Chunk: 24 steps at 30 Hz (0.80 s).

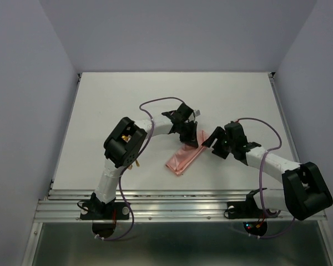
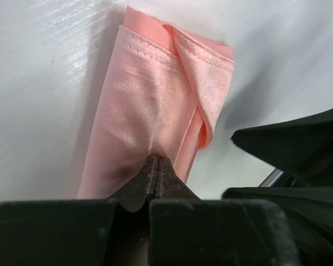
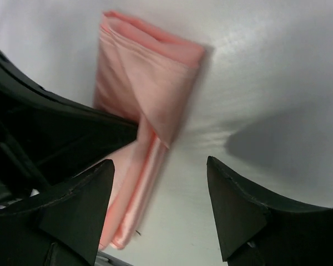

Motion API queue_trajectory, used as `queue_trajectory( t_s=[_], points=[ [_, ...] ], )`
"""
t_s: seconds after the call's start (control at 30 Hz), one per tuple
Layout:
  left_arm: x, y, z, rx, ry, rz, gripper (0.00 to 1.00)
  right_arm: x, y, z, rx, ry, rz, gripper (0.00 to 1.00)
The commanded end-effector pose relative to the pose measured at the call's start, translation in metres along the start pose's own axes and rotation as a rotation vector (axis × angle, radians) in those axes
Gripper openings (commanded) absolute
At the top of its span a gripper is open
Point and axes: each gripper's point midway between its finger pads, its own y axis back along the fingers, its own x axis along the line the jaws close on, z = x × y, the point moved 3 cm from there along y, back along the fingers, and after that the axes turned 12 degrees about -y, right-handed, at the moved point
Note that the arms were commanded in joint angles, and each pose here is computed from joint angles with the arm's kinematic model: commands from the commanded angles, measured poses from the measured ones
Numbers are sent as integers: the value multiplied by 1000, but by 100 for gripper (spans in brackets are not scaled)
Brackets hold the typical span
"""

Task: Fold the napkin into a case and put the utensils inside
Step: Stuff the top corner of the smaller-rectangle-folded napkin into the folded napkin, then smooth out the smaller rectangle-folded napkin at the center of the board.

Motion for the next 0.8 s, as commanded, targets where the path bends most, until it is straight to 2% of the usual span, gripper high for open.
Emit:
queue_trajectory(
  t_s=[0.0,0.33,0.63,0.73,0.77],
  points=[
    [-1,2,0,-26,28,19,0,-18,5,-38,122,-69,6,75],
    [4,3,-1,-46,71,54,0,-12,-18,-59,152,-112,32,75],
    [1,6,4,-70,88,56,0,-26,-39,-66,129,-138,-91,57],
    [1,7,4,-72,89,60,0,-30,-41,-64,108,-148,-108,45],
    [1,7,5,-75,90,60,0,-30,-41,-63,102,-149,-106,36]
  ],
)
